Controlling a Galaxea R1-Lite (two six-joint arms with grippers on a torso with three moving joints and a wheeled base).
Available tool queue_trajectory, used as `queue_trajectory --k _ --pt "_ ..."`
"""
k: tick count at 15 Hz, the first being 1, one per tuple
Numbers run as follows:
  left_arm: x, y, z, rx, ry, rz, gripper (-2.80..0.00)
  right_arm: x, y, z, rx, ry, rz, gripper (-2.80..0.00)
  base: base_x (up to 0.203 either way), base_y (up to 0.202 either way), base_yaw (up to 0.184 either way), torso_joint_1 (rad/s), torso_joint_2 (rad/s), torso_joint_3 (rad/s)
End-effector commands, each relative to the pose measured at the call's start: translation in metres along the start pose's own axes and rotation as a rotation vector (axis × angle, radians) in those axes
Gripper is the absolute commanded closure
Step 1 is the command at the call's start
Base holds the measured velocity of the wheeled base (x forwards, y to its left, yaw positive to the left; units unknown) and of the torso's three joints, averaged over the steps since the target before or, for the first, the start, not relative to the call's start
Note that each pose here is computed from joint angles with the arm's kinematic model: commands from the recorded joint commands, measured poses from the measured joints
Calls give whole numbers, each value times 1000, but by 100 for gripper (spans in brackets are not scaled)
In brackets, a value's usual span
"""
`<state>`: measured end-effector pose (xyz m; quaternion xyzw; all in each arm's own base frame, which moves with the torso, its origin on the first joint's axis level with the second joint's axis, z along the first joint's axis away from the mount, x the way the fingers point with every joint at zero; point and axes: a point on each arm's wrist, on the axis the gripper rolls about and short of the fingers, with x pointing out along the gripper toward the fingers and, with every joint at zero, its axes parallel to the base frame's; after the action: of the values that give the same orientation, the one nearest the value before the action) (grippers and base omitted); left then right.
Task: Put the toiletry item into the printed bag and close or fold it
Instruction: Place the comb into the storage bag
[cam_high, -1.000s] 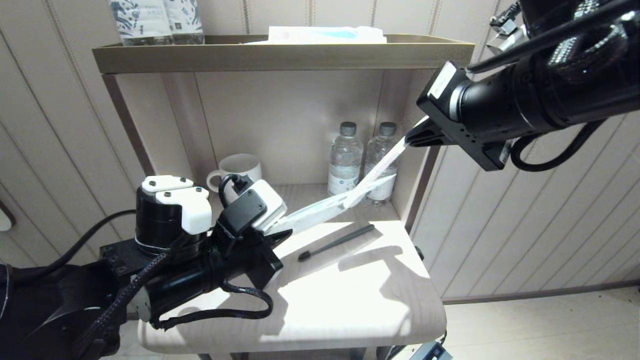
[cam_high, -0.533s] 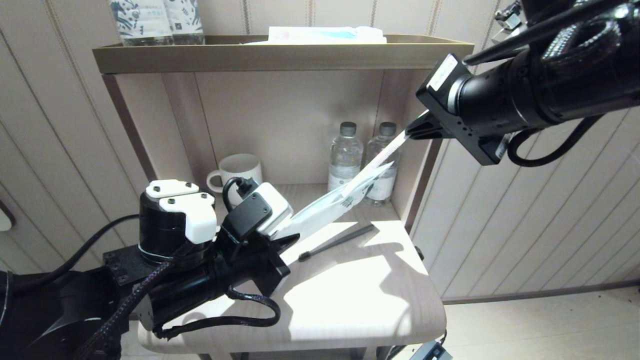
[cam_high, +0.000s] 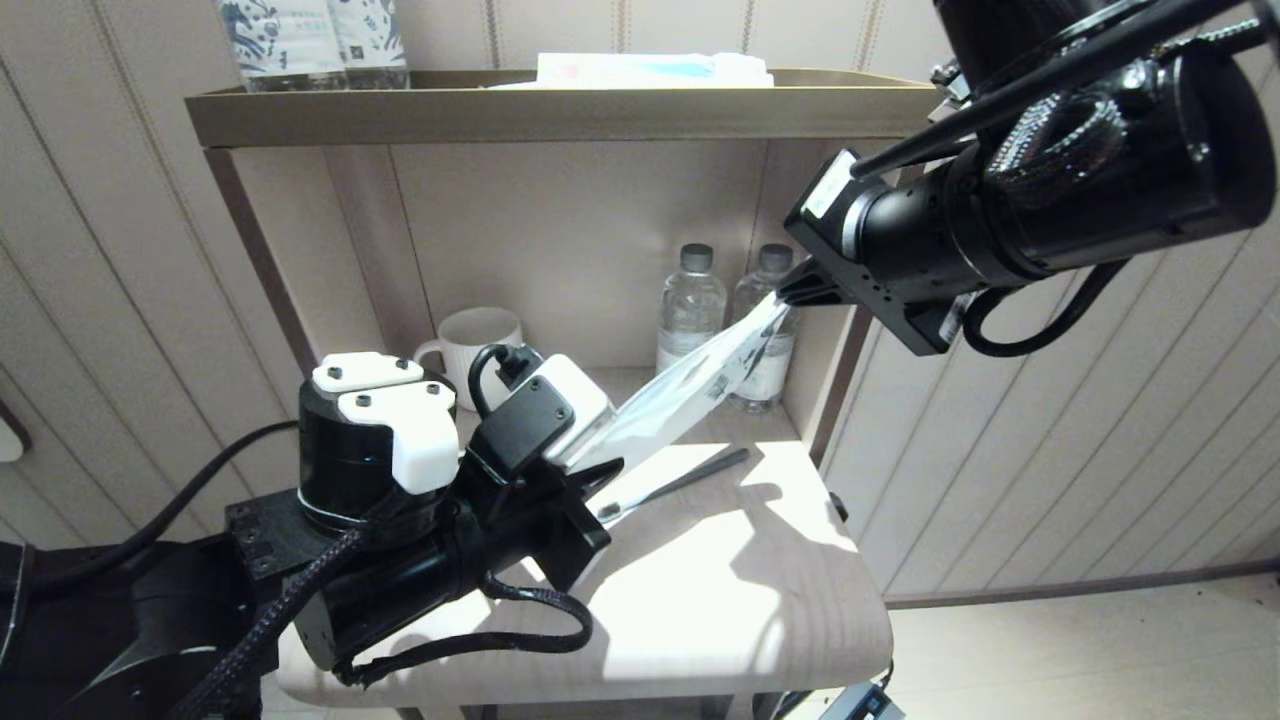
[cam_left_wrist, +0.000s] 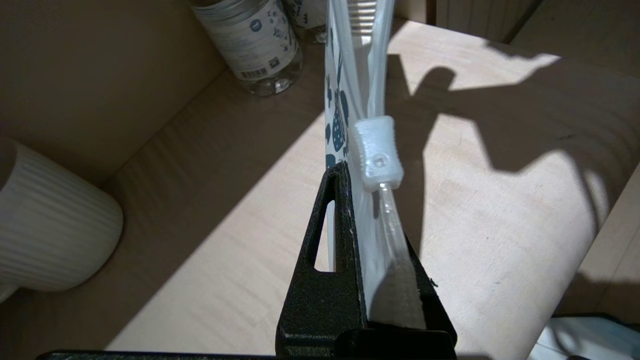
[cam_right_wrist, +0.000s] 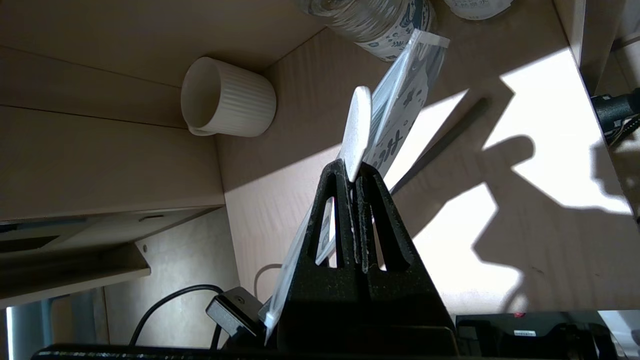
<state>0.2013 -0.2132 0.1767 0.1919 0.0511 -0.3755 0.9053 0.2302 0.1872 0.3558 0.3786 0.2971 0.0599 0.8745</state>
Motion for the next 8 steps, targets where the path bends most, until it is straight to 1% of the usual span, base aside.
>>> queue_trajectory --k 1,3,5,8 --pt "2 -5 2 6 -8 -14 0 3 2 -5 -5 15 -4 0 0 0 0 0 0 0" --pt "4 -9 5 9 -13 -19 0 5 5 -13 -21 37 4 0 0 0 0 0 0 0" --pt "7 -14 8 13 -11 -1 0 8 8 -20 -34 53 7 0 0 0 0 0 0 0" --pt "8 -16 8 15 -10 -7 0 10 10 -26 -47 75 12 0 0 0 0 0 0 0"
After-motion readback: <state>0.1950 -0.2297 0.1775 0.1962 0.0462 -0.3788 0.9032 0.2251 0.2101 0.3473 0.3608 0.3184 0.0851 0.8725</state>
